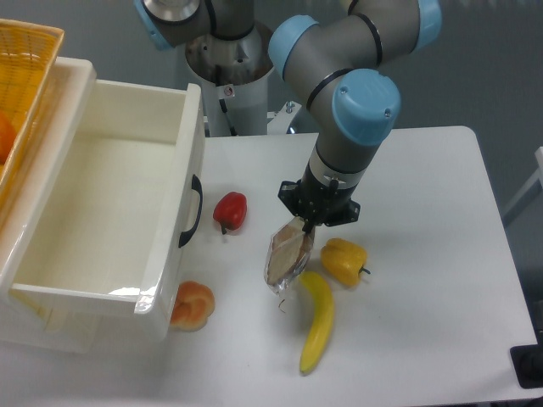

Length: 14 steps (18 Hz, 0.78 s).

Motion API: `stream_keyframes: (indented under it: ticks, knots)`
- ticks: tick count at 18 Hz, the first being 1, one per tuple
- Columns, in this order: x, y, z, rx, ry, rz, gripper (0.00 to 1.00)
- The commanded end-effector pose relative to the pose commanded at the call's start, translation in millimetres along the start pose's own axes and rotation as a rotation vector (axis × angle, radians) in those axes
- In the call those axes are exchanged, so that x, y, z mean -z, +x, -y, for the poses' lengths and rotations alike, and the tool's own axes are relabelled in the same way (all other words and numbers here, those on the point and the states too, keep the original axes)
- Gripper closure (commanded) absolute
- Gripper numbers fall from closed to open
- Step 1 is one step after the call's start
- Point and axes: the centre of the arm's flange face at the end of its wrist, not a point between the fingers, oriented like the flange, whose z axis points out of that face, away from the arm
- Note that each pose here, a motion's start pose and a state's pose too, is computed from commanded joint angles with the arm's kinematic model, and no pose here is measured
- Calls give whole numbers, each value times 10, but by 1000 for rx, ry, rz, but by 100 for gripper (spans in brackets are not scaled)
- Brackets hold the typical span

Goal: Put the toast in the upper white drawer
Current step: 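Hold the bagged toast in the gripper above the table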

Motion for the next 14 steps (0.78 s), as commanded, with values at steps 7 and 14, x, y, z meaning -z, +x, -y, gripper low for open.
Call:
stream_keyframes:
  ticks: [7, 14]
  knots:
    - [79, -4, -14, 13, 8, 4, 100]
    - [358, 39, -166, 97, 21, 6, 100]
